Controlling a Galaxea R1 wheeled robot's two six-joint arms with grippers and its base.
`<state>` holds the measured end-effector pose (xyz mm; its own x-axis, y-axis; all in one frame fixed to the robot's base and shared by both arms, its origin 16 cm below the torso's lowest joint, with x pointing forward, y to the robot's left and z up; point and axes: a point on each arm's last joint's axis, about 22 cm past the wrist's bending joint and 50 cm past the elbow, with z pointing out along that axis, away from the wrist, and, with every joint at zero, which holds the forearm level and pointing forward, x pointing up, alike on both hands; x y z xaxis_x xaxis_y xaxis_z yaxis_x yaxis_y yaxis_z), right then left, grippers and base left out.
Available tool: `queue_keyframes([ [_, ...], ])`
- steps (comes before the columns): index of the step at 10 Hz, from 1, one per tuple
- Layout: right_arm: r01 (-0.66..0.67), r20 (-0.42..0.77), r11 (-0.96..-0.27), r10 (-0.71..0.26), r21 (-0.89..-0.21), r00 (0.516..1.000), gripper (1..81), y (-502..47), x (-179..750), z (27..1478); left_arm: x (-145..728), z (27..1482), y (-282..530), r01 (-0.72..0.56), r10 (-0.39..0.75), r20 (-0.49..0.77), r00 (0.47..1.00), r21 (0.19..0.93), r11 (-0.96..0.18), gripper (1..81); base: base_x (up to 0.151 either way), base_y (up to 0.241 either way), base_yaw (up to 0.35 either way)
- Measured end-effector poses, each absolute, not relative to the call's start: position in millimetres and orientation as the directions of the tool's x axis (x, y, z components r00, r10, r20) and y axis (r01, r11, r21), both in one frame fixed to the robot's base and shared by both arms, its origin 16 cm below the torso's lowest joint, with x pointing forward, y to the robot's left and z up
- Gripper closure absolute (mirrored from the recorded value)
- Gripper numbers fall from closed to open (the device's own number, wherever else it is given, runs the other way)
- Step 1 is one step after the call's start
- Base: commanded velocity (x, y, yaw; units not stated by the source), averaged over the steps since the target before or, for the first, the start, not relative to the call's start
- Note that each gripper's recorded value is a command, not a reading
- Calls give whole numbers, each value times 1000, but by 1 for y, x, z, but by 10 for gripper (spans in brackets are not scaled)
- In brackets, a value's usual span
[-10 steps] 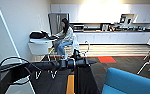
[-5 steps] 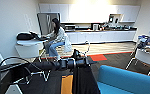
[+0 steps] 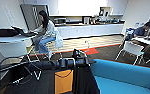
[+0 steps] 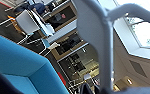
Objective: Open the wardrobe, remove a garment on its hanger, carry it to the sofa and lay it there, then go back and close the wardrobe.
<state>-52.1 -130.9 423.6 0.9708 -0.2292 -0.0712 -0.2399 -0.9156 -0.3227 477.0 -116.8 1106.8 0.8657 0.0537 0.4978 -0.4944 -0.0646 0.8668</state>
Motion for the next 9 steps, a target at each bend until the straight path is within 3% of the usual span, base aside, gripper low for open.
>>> queue_keyframes([
  [9,-239,-72,-915,-228,-324,971,10,-130,-52,424,475,1109,-112,-499,54,502,863,865,-64,811,0,0,-244],
])
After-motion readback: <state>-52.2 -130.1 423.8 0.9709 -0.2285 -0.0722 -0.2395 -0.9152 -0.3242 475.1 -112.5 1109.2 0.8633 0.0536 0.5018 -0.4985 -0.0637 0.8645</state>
